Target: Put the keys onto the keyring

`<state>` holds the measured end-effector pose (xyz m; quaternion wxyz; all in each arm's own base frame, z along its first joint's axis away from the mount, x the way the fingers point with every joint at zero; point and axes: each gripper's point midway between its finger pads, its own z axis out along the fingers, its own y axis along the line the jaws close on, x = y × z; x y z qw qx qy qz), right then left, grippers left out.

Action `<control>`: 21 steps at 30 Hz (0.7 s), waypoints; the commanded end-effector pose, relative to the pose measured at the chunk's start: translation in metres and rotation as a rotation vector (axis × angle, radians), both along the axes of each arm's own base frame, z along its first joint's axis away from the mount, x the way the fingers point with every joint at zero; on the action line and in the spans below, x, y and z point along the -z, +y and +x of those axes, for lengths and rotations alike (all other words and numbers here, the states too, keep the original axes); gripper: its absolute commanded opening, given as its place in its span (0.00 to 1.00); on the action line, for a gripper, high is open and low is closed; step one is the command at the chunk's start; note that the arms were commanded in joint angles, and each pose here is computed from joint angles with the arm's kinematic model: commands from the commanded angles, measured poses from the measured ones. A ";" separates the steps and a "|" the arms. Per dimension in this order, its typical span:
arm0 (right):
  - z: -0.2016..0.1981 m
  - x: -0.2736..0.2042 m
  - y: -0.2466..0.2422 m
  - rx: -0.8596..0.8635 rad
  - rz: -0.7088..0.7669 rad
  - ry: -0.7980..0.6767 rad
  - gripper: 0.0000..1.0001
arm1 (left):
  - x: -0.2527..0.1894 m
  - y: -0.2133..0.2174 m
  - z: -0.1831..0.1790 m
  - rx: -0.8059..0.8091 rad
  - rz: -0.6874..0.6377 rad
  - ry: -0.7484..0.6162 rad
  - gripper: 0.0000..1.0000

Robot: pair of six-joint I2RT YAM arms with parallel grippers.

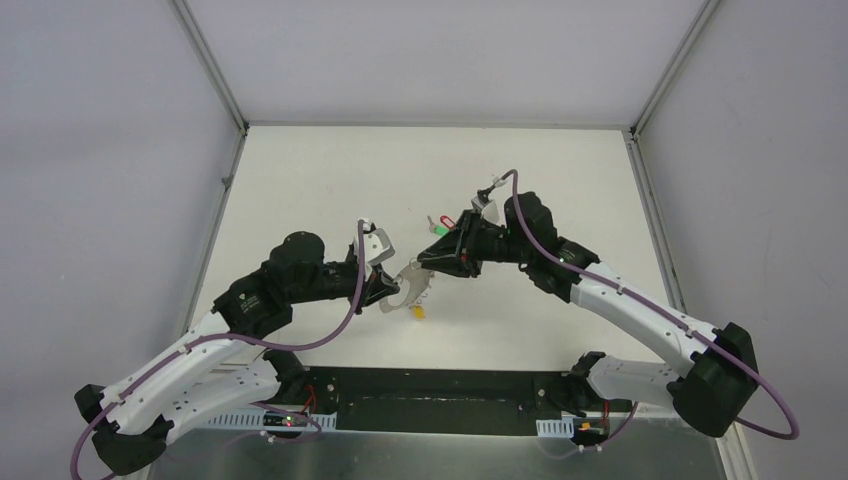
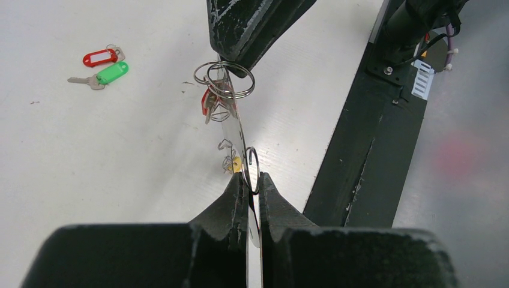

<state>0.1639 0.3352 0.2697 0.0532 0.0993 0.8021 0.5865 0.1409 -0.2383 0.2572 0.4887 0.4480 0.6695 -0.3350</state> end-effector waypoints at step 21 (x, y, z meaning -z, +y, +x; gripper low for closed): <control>0.004 -0.021 0.015 -0.028 0.100 0.016 0.00 | -0.030 -0.006 0.005 -0.009 -0.080 -0.052 0.00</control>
